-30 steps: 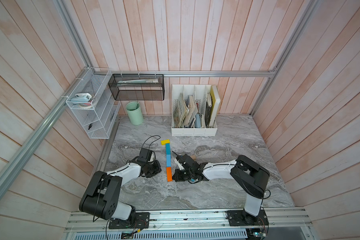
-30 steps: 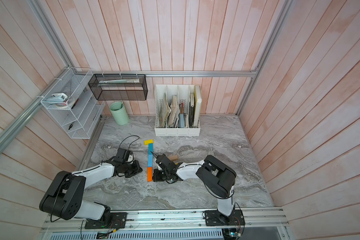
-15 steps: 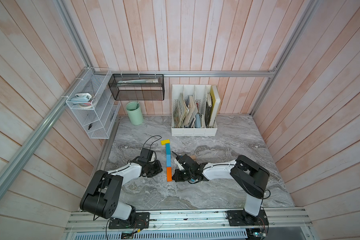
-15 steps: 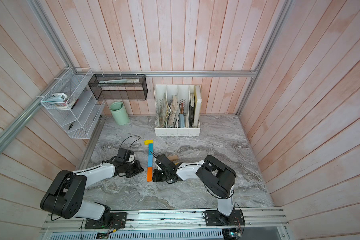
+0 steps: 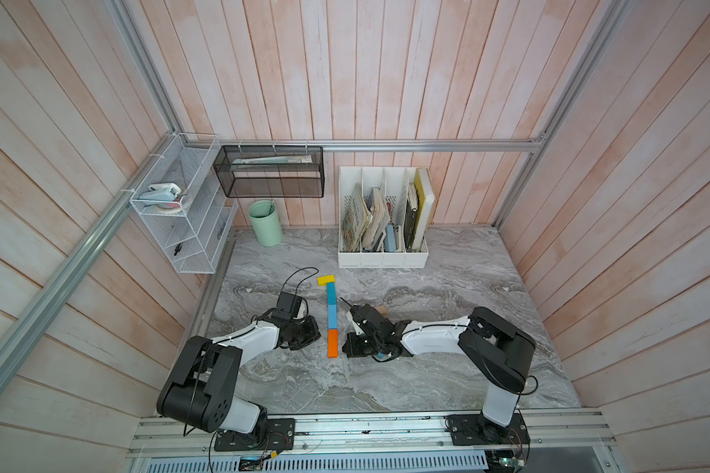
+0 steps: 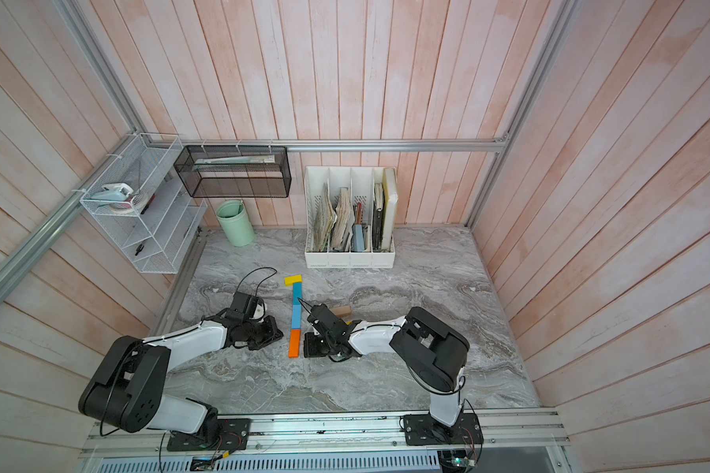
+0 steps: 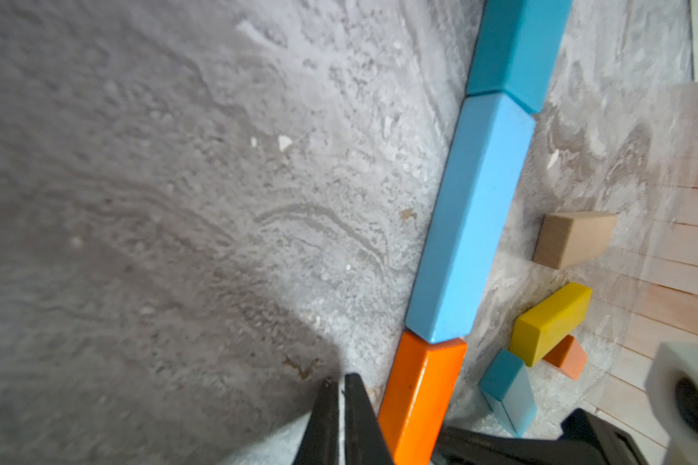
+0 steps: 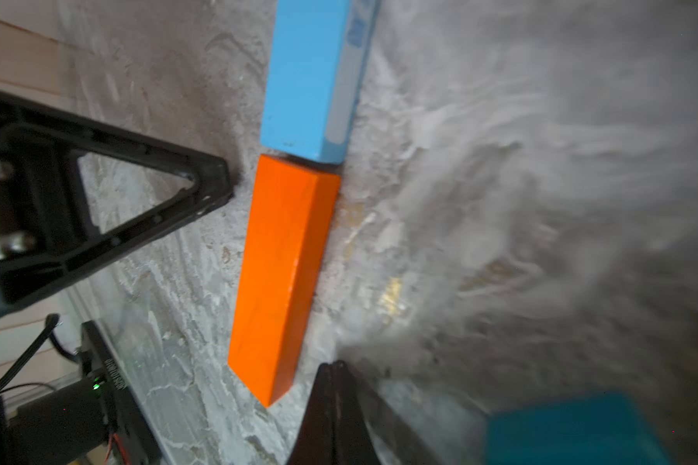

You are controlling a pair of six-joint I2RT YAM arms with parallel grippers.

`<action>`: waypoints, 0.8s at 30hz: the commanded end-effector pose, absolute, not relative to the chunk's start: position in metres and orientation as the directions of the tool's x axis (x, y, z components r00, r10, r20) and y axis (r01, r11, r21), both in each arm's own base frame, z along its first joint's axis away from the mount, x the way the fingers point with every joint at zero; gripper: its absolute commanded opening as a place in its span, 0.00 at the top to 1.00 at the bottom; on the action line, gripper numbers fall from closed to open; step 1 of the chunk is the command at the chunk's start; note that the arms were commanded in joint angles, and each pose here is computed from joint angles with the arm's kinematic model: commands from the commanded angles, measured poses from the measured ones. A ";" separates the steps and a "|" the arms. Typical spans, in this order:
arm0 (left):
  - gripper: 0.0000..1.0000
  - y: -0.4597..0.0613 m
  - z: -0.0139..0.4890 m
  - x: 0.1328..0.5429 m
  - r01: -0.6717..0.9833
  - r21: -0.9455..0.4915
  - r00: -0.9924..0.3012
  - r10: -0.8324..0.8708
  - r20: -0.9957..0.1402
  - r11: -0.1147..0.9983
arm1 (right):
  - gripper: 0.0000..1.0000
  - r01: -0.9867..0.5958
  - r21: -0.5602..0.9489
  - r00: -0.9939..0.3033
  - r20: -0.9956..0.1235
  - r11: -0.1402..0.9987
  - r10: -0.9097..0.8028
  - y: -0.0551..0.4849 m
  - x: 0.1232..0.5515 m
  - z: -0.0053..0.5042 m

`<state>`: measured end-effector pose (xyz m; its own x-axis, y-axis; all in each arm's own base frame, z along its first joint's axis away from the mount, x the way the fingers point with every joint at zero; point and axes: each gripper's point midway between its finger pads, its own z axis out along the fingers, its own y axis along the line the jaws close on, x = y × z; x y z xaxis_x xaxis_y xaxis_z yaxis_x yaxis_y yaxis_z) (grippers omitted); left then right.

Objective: Assemble a giraffe with building blocks
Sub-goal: Assemble the building block at the center of the board, then pick up the building block from the center of the board.

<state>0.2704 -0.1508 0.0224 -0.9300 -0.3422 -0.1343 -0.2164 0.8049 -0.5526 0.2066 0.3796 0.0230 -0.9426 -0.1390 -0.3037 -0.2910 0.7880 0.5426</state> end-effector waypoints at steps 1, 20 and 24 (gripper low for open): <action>0.83 -0.150 0.029 0.265 -0.208 -0.555 -0.928 -0.342 -0.148 0.805 | 0.95 -0.323 0.285 -0.897 -0.398 0.903 -0.195 0.332 0.216 0.036; 0.79 -0.150 0.043 0.268 -0.175 -0.596 -0.918 -0.348 -0.188 0.784 | 0.46 -0.626 0.072 -0.772 -0.199 0.776 -0.604 0.296 0.189 0.049; 0.80 -0.149 0.041 0.266 -0.175 -0.593 -0.919 -0.346 -0.187 0.786 | 0.45 -0.626 0.081 -0.770 -0.221 0.776 -0.598 0.298 0.195 0.051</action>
<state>0.2678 -0.1489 0.0400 -0.9189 -0.3531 -0.1759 -0.1924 0.7904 -0.5816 0.1950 0.2985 0.0461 -0.7784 -0.5850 -0.2277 -0.6109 0.7894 0.0600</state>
